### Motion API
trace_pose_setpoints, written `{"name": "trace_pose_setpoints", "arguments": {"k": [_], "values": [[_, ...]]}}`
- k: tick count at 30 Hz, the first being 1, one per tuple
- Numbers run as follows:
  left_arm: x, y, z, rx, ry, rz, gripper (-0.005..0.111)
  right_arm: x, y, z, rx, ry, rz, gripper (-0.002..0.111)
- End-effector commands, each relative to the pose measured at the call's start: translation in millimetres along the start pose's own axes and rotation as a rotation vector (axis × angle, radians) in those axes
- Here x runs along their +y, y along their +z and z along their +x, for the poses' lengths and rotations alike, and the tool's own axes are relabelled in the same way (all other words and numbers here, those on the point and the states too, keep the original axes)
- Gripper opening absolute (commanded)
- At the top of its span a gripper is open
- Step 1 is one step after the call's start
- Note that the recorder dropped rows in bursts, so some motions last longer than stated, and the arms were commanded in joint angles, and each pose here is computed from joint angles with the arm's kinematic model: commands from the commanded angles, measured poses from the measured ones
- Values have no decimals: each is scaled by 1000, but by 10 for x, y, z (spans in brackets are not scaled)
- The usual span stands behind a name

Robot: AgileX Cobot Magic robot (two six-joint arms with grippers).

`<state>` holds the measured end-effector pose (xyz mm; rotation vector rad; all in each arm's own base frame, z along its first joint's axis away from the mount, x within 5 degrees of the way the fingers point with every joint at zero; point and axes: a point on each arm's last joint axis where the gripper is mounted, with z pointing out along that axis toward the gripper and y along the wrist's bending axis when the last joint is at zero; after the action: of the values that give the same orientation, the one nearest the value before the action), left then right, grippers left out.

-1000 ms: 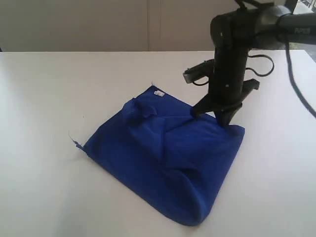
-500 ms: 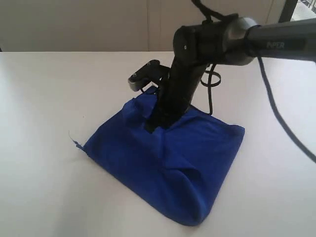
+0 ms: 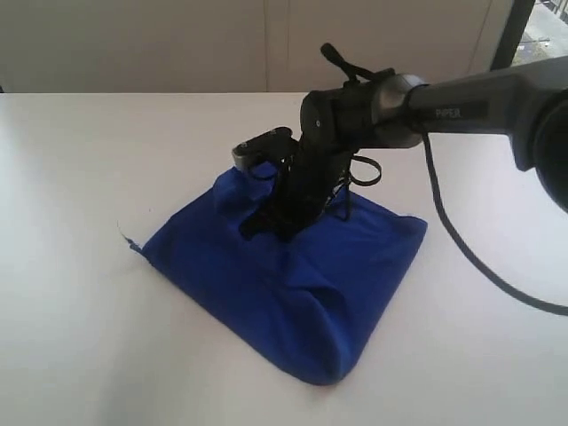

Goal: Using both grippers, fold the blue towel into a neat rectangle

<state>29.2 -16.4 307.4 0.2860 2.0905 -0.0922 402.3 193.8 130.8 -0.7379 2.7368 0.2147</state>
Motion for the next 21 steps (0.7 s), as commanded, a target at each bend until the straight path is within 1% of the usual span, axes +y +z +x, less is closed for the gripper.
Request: {"name": "trace_pose_setpoints", "arguments": {"k": [1,5,7,11,14,17,19,21], "values": [[-16,-4,17,-2,-12,12,0,-147,249,31,-17,219,80,0],[-16,-4,17,-2,-12,12,0,-356,317,69,-7,449,125,0],[-16,-4,17,-2,-12,12,0,-450,322,89,-8,522,132,0],[-16,-4,17,-2,-12,12,0,-545,310,105,-17,633,138,0],[-16,-4,17,-2,-12,12,0,-550,216,66,-43,631,135,0],[-16,-4,17,-2,-12,12,0,-537,13,-7,-89,613,129,0],[-16,-4,17,-2,-12,12,0,-522,-182,-60,-122,542,129,0],[-16,-4,17,-2,-12,12,0,-507,-372,-86,-130,418,139,0]]}}
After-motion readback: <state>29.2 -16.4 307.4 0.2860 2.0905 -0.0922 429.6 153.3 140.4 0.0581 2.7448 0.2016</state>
